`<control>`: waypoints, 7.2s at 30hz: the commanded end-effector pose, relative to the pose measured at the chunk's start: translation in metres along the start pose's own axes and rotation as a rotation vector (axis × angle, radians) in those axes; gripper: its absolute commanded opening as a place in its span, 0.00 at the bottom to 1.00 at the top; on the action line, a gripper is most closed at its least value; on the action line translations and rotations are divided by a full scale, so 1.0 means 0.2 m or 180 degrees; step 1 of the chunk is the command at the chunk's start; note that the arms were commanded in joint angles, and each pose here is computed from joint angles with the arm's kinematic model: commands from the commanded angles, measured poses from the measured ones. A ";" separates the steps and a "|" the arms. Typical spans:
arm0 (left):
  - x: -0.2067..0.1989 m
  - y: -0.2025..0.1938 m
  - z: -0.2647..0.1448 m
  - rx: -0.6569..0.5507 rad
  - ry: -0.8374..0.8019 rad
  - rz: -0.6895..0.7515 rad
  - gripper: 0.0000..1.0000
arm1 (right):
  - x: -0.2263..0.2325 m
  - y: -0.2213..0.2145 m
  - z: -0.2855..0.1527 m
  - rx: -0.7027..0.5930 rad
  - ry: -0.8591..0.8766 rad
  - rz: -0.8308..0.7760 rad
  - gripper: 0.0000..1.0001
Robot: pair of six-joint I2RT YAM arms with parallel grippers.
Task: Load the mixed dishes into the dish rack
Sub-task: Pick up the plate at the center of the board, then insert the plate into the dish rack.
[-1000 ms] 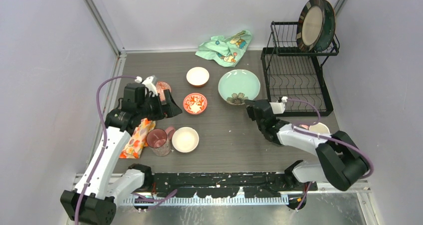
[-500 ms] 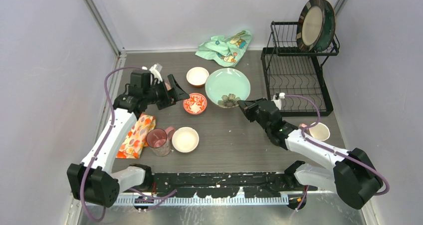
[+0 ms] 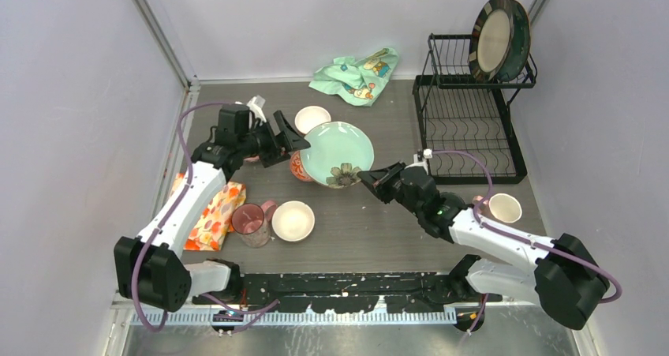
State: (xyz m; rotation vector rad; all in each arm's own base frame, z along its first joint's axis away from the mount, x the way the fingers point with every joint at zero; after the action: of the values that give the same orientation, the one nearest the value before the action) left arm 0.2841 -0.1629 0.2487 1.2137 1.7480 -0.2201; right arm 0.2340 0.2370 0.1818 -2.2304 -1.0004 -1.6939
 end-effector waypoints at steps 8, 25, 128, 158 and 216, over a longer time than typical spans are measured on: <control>-0.05 0.01 0.11 0.0081 -0.0173 -0.0017 0.71 | 0.52 0.10 -0.11 -0.0153 0.1168 0.0226 0.01; -0.08 0.01 0.08 0.0029 -0.0244 -0.0069 0.25 | 0.54 0.02 -0.05 0.0122 0.1354 0.0196 0.01; 0.24 -0.23 -0.38 0.0060 0.0691 0.1224 0.99 | 1.12 1.25 -0.36 -0.2221 0.0320 -0.1439 0.01; 0.30 -0.28 -0.40 -0.0201 0.0623 0.1429 1.00 | 1.23 2.12 -0.58 -0.4280 -0.1157 -0.2645 0.01; 0.29 -0.29 -0.42 -0.0234 0.0596 0.1483 1.00 | 1.10 2.15 -0.37 -0.3765 -0.1910 -0.4667 0.01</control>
State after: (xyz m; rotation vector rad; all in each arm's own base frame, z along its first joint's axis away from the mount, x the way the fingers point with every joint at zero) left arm 0.1795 -0.1032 0.2213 1.5911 1.6038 0.2024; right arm 0.5132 -0.0261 0.4104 -2.6980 -3.3005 -1.8994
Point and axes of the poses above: each gripper's point midway between its finger pads, its own z axis out along the fingers, its own x axis along the line the jaws close on, y = z × x, the point moved 4 cm from there along -z, back along the fingers, and after that the axes turned 7 degrees about -z, right-handed, at the moved point
